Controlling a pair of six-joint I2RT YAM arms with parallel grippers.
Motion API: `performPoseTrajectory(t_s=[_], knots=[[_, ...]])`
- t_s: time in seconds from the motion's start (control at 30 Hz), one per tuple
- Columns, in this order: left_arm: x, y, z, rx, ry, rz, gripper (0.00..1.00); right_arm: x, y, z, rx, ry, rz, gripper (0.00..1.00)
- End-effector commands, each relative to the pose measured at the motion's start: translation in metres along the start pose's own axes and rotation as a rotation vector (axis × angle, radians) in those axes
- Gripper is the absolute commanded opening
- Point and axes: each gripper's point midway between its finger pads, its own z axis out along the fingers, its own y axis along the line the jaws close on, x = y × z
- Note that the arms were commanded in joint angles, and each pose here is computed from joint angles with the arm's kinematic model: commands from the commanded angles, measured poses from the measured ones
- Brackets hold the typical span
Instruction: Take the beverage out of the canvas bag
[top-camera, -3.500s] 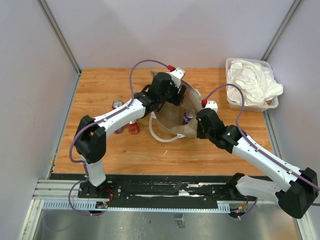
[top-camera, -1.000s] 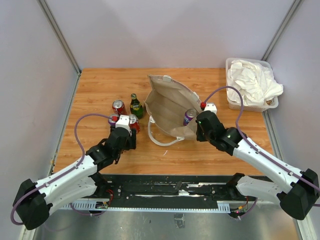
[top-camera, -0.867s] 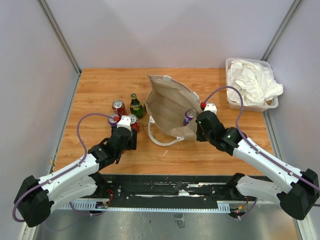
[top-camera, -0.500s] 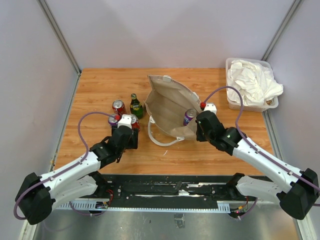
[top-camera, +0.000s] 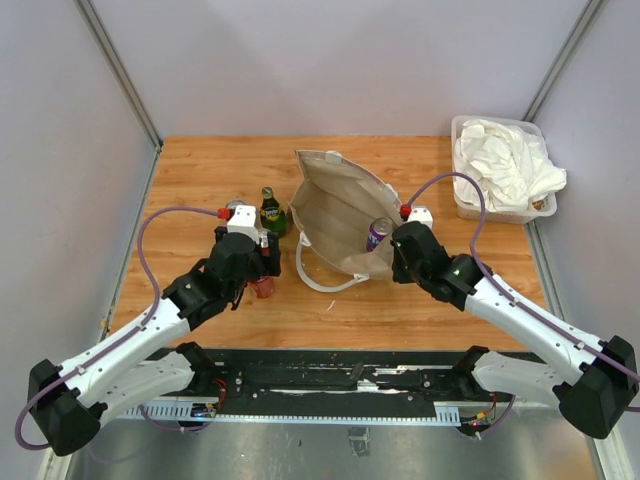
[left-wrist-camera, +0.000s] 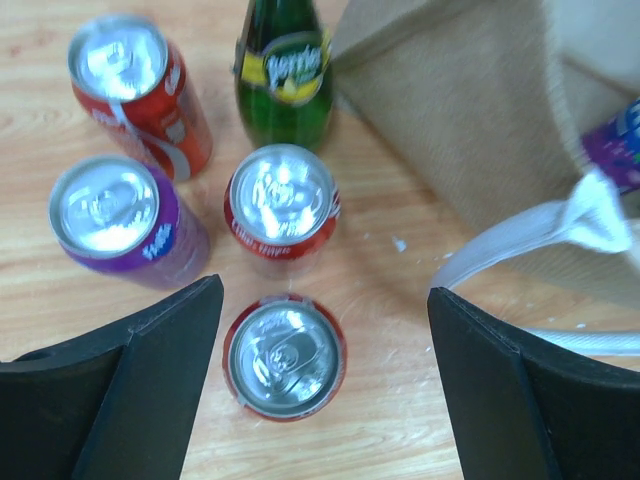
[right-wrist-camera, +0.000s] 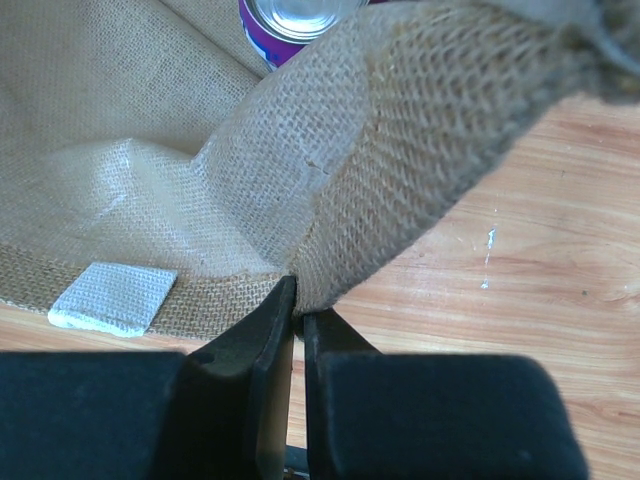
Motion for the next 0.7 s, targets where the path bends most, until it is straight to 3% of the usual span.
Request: performPoseTrajectory(t_s=[0.0,0.27,0.53,0.67], knots=[[-0.058,-0.02,-0.016,0.086,-0.108,-0.015,0.87,0.018,-0.009,-0.002,0.027,0.056,-0.051,0.07],[-0.147,-0.089,-0.025,0.338,-0.236,0.004,0.86,0.016,-0.009,-0.011,0.017,0.045,-0.028,0.01],[-0.151,-0.167,0.03,0.532,-0.161,0.109,0.86,0.016,-0.012,-0.015,0.028,0.05,-0.029,0.01],[-0.145,-0.19,0.057,0.571,-0.121,0.14,0.9,0.014,-0.014,-0.017,0.037,0.044,-0.032,0.01]])
